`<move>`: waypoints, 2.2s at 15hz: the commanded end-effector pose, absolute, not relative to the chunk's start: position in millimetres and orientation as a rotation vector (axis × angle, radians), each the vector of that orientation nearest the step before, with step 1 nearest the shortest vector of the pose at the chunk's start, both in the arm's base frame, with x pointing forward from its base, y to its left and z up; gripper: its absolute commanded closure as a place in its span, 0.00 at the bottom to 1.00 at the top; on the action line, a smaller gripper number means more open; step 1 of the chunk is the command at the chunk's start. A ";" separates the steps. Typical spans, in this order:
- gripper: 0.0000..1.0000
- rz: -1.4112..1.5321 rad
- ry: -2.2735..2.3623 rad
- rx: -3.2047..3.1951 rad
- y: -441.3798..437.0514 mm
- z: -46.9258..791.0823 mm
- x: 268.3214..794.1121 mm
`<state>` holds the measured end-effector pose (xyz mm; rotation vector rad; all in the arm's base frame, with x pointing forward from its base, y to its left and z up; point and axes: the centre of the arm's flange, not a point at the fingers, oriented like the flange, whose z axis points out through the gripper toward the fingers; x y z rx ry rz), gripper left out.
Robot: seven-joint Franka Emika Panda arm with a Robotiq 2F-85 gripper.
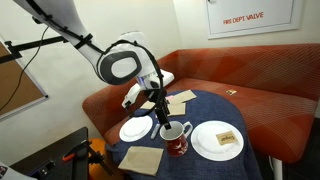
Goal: Move the mug forward
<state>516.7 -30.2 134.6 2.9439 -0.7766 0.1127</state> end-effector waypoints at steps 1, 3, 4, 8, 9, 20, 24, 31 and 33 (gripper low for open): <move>0.00 0.095 -0.799 2.952 -33.1 120.9 532.8; 0.00 0.066 -0.789 2.964 -32.3 113.0 534.4; 0.00 0.093 -0.806 2.946 -31.3 119.5 525.2; 0.00 0.079 -0.798 2.950 -30.0 111.3 527.3; 0.00 0.080 -0.798 2.950 -30.0 111.5 527.6; 0.26 0.081 -0.799 2.946 -24.7 103.8 531.0; 0.58 0.066 -0.807 2.952 -21.4 97.0 530.0; 1.00 0.059 -0.823 2.953 -20.7 94.3 529.0; 0.98 0.043 -0.825 2.950 -21.4 96.8 528.6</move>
